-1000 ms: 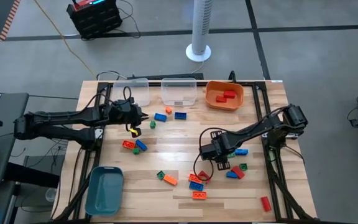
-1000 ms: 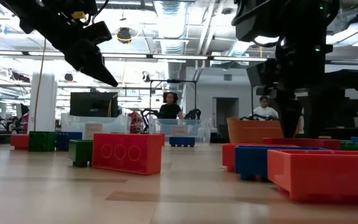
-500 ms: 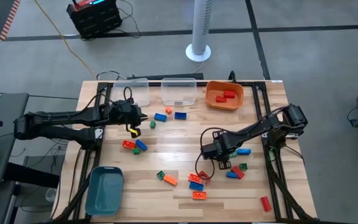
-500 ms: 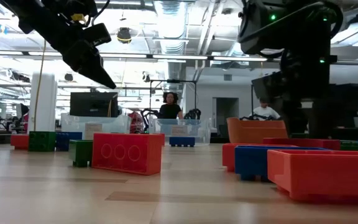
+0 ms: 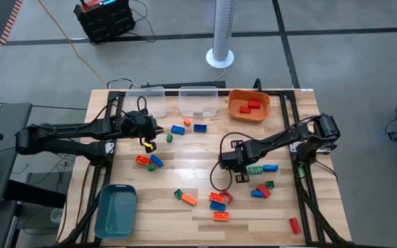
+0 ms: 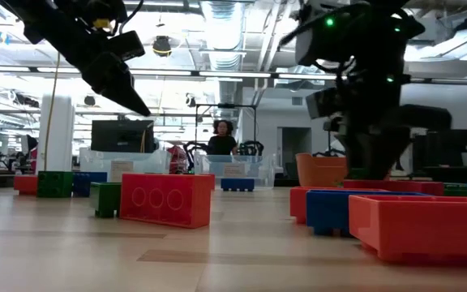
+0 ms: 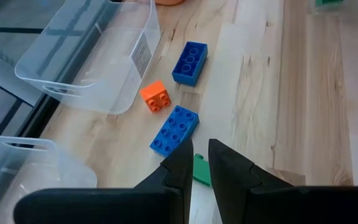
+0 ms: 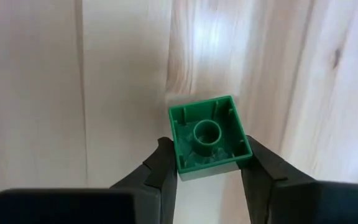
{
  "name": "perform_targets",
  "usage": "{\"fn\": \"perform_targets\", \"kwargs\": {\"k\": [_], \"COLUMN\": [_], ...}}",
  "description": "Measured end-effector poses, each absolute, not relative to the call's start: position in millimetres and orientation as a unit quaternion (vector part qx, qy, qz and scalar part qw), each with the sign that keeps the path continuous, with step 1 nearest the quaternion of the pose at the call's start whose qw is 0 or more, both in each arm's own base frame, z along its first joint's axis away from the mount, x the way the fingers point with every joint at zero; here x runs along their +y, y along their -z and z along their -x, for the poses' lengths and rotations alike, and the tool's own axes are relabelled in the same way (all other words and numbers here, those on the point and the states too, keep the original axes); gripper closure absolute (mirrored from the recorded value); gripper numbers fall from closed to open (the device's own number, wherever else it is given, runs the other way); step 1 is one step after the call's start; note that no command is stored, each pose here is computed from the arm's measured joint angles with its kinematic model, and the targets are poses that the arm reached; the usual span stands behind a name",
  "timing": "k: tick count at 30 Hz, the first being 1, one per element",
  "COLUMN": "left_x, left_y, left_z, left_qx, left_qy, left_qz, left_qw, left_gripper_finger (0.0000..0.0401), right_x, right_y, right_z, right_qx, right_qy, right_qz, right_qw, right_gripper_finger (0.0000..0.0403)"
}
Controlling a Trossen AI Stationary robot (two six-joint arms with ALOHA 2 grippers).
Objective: Sort blocks
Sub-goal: Put the green game piece into the right transparent bin
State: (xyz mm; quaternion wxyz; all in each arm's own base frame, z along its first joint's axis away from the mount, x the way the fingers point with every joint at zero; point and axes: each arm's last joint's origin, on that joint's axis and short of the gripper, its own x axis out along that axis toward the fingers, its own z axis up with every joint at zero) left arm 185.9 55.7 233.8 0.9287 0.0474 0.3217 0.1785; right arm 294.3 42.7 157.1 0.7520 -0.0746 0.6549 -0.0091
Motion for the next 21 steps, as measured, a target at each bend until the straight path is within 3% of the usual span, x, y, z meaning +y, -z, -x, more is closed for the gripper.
{"fn": "perform_targets", "kwargs": {"k": [6, 14, 21], "left_x": [55, 55, 56], "left_y": [-232, -232, -233], "left_z": [-185, -185, -186], "left_qx": [0.331, 0.331, 0.322], "left_qy": [-0.179, -0.180, -0.181], "left_qz": [-0.041, -0.039, -0.038], "left_qw": [0.925, 0.926, 0.928], "left_gripper_finger": [0.0356, 0.0356, 0.0356], "right_x": [21, -33, -89], "right_y": [-169, -184, -212], "right_z": [-308, -339, -355], "right_qx": [0.608, 0.458, 0.390], "right_qy": [0.033, 0.103, 0.159], "right_qz": [0.053, 0.007, 0.011], "right_qw": [0.792, 0.883, 0.907], "right_gripper_finger": [0.0267, 0.0263, 0.0263]}}
